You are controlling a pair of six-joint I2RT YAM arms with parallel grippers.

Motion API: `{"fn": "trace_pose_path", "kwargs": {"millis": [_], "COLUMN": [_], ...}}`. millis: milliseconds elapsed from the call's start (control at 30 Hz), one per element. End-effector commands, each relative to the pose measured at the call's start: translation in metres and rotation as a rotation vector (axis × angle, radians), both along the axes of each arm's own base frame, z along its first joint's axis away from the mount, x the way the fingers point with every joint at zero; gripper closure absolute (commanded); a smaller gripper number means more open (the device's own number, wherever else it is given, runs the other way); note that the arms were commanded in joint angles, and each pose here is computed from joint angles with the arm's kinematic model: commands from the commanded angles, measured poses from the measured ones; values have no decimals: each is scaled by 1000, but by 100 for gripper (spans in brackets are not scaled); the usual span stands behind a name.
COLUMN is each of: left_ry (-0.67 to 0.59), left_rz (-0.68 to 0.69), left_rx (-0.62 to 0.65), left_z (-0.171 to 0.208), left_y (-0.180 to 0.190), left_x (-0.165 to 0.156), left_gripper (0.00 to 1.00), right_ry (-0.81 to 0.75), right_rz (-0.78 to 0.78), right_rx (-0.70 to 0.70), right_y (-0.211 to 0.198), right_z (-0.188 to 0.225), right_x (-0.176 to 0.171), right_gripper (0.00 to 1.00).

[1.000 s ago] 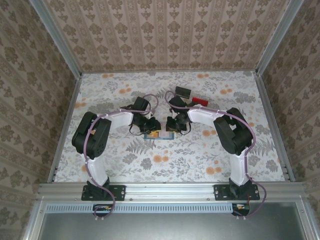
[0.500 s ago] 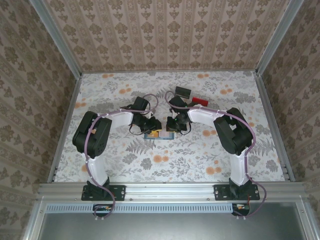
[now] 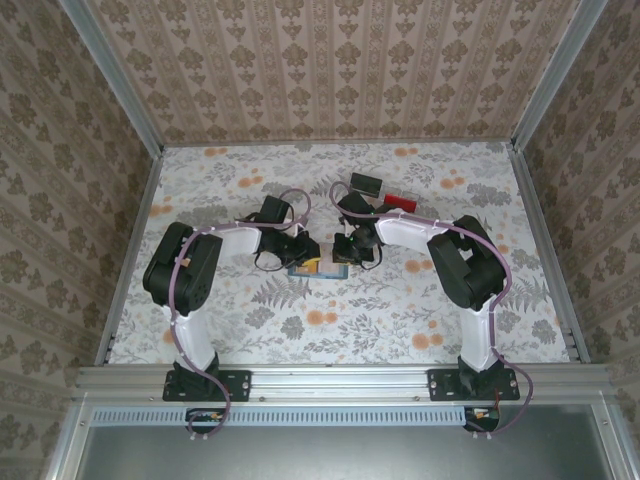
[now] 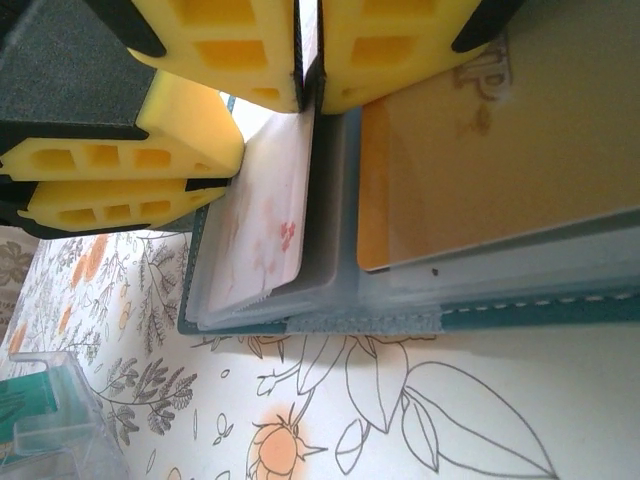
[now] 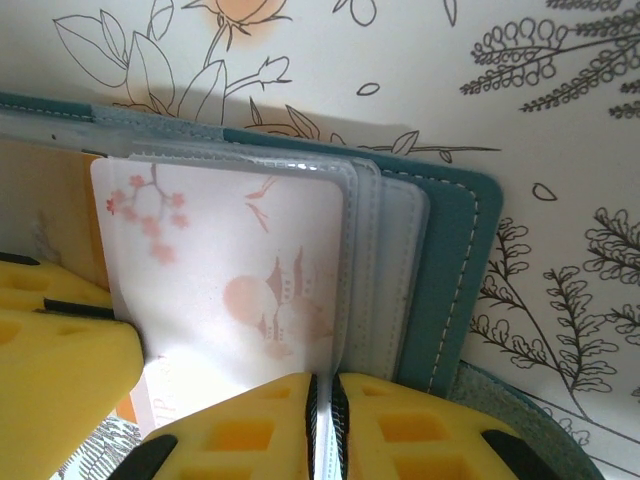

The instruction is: Take the credit cards out of the card holder

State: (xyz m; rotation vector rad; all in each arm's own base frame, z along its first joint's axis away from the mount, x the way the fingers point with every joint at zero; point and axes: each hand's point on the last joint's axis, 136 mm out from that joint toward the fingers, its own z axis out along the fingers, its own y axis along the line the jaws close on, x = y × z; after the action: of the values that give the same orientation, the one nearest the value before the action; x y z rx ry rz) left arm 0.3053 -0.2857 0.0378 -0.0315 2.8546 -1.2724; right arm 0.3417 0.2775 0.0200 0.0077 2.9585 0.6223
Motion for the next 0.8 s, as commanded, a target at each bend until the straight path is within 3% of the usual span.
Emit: {"fn": "trace_pose_path", "kwargs": {"millis": [0,167,533,767], "left_ry": [-41,-45,-75,-82], "left_rz": [-45,-47,-78,-27], "left_rx": [-77,-30,-17,8], "left_z": [16,12,22,23], "left_y": [-15,-9,7,32], "left_x": [0,0,-6,0], "left_gripper": [91,100,100,100], "right_ry": [108,103,100,92], "right_rz": [15,12,4,3], "right_rx": [-146,-147,-168,-162], "right_y": [-23,-23,-28,-26], "right_z": [-50,-48,-50,-47], "right_x": [-28,-27,-27,-24], "right_gripper": [82,82,82,82]}}
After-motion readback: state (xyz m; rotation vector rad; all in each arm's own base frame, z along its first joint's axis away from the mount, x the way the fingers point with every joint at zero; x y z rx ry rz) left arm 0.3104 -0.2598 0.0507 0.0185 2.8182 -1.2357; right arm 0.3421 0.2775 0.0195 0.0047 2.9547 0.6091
